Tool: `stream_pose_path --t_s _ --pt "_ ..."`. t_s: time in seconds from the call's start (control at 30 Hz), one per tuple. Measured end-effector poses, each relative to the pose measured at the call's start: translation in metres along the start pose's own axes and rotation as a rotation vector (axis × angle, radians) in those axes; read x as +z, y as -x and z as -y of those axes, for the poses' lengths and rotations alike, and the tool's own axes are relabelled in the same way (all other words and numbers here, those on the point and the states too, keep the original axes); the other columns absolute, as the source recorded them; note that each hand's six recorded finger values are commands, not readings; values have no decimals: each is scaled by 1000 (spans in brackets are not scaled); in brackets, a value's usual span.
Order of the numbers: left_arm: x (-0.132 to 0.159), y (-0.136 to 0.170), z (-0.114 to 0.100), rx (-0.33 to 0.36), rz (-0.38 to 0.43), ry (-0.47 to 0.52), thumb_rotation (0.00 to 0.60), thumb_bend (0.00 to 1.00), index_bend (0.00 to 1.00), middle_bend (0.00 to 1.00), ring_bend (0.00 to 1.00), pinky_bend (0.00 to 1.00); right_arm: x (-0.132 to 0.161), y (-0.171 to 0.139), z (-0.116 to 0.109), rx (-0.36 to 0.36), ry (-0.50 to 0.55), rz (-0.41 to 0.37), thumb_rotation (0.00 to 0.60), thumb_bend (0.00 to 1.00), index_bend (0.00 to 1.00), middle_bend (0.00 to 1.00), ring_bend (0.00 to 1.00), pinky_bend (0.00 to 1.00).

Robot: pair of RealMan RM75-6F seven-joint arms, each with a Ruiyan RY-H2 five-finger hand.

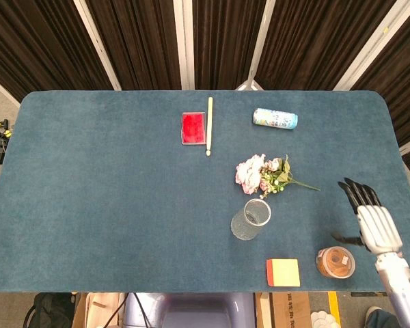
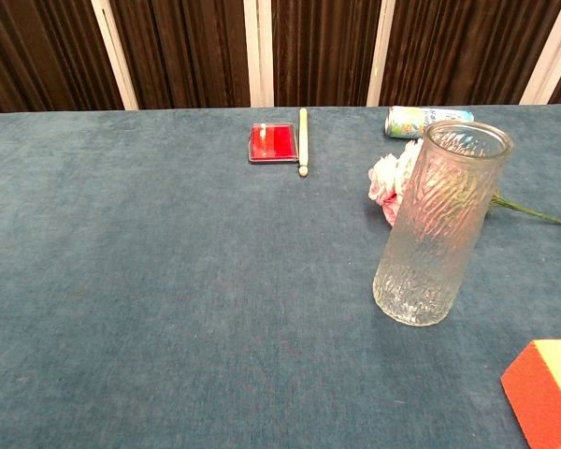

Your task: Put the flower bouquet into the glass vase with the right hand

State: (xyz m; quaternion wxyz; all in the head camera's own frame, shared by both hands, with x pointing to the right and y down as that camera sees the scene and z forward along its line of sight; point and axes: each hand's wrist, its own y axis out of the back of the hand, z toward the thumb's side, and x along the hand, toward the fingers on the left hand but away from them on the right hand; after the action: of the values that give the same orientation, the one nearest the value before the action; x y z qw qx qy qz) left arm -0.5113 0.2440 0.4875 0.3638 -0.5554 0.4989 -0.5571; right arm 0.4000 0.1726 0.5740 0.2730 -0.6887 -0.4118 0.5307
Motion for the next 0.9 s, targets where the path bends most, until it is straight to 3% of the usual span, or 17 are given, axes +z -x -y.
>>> stream_pose_path --t_s 0.27,0.47,0.9 --pt "-2 -4 2 5 -24 -18 600 345 129 0 0 110 10 56 12 135 65 67 600 0 23 30 0 0" --pt "-1 -6 4 6 -31 -33 600 344 129 0 0 110 30 101 29 215 45 123 600 0 16 30 0 0" --pt "-2 -7 5 10 -44 -58 600 344 129 0 0 110 68 154 68 263 -28 111 600 0 16 26 0 0"
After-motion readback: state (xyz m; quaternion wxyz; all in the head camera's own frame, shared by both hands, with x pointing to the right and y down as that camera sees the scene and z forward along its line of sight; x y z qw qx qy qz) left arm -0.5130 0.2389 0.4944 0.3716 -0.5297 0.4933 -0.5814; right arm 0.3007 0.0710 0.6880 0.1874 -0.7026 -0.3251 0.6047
